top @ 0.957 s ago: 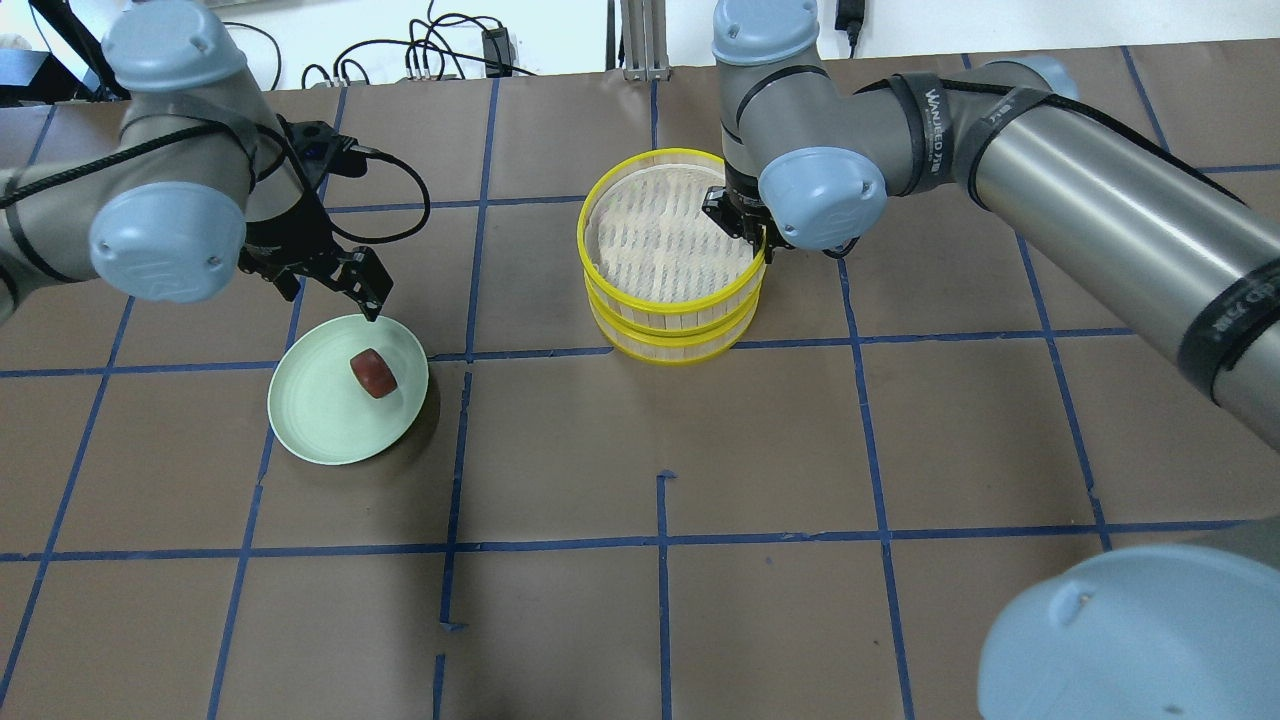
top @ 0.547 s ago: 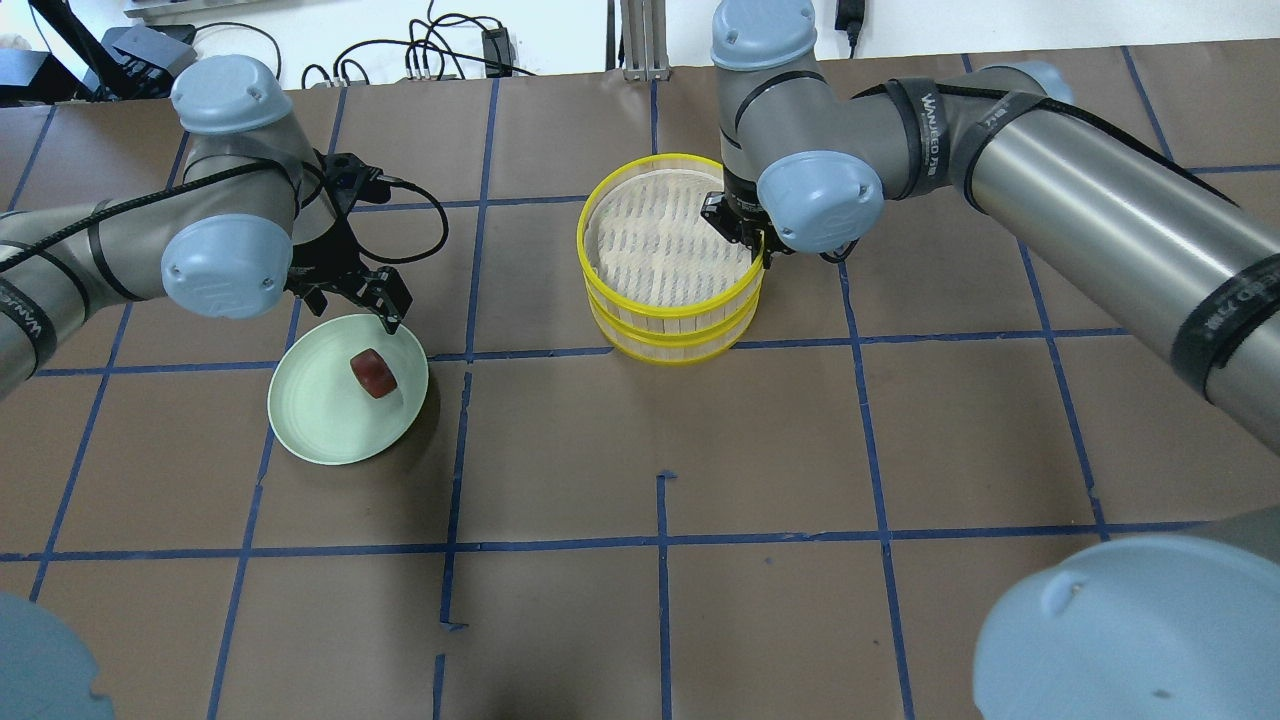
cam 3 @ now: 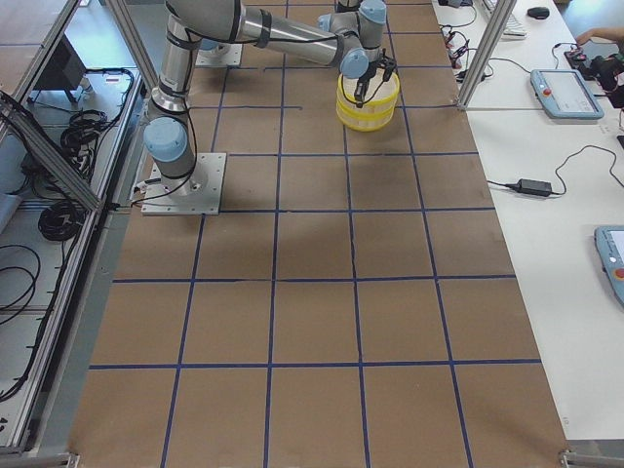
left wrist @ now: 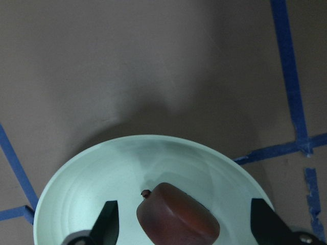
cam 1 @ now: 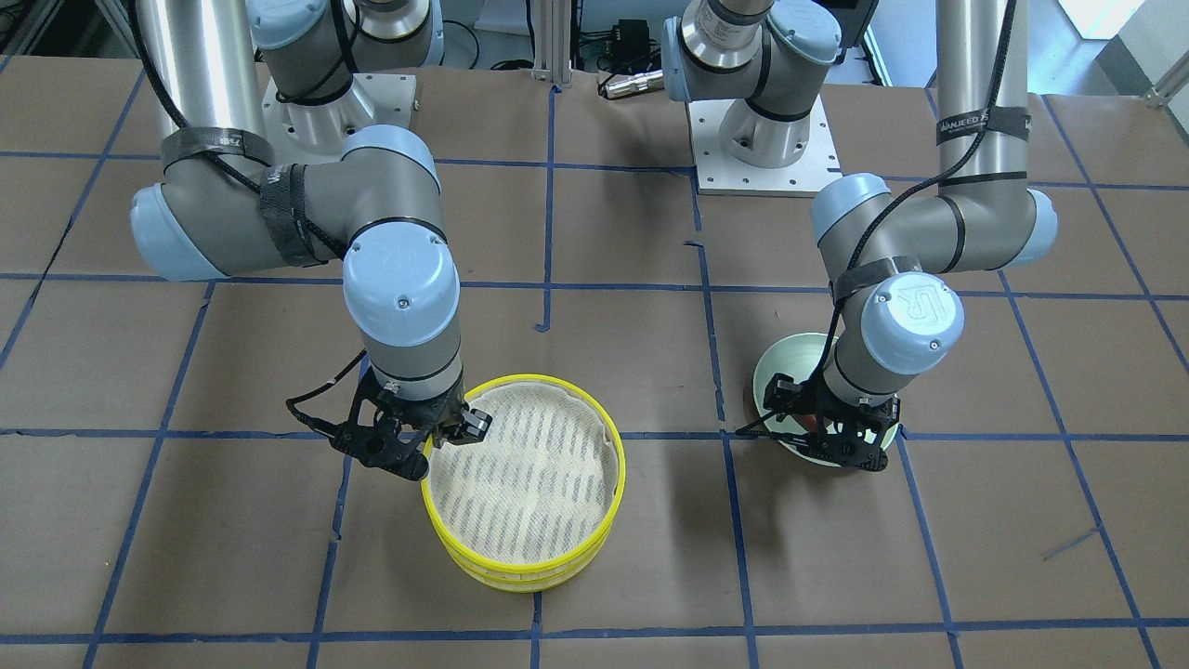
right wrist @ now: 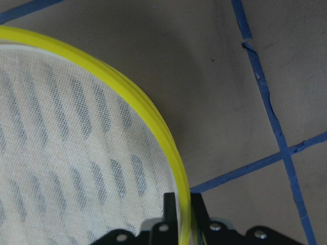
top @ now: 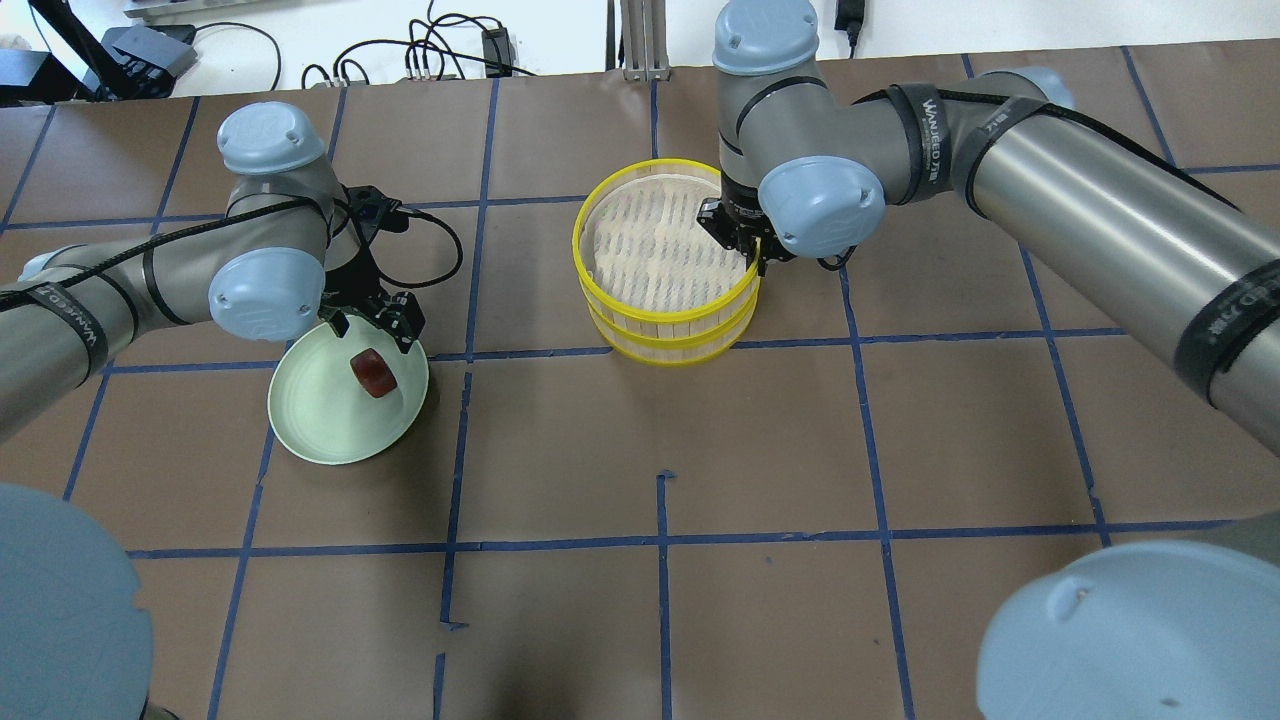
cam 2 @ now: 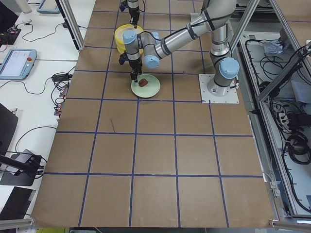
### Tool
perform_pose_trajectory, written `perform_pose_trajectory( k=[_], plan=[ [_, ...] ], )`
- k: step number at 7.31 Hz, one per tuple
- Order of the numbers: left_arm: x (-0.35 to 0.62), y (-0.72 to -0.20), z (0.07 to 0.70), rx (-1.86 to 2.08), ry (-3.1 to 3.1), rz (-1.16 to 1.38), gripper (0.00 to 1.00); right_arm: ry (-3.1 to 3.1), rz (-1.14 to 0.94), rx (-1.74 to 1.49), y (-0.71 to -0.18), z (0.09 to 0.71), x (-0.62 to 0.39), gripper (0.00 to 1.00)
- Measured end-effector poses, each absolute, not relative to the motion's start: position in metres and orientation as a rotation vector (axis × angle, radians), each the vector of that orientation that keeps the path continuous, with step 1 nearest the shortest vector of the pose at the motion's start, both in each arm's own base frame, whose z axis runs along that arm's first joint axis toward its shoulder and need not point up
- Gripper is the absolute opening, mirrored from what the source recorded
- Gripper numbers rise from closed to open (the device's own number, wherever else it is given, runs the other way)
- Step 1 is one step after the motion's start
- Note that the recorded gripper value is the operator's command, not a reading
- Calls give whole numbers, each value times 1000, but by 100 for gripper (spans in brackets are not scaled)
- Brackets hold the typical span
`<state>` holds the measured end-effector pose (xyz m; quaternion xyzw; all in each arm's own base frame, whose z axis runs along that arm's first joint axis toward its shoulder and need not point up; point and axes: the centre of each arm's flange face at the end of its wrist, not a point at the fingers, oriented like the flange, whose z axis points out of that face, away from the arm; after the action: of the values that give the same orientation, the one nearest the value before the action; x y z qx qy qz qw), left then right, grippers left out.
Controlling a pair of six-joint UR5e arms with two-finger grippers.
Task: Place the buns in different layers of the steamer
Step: 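Lift the brown bun with the left gripper while the right releases the tier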
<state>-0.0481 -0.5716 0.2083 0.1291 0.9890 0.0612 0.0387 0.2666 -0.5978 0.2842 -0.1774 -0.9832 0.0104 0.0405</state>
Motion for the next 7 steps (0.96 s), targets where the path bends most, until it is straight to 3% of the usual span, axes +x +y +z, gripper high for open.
perform_pose_trajectory(
  k=[4,7],
  plan=[
    [-28,-564,199,286,3055,216,8,-3025,95,-480,-609,313,240,100],
    [-42,-585,280,211,3085,7,8,-3061,149,-439,-583,445,141,100]
  ],
)
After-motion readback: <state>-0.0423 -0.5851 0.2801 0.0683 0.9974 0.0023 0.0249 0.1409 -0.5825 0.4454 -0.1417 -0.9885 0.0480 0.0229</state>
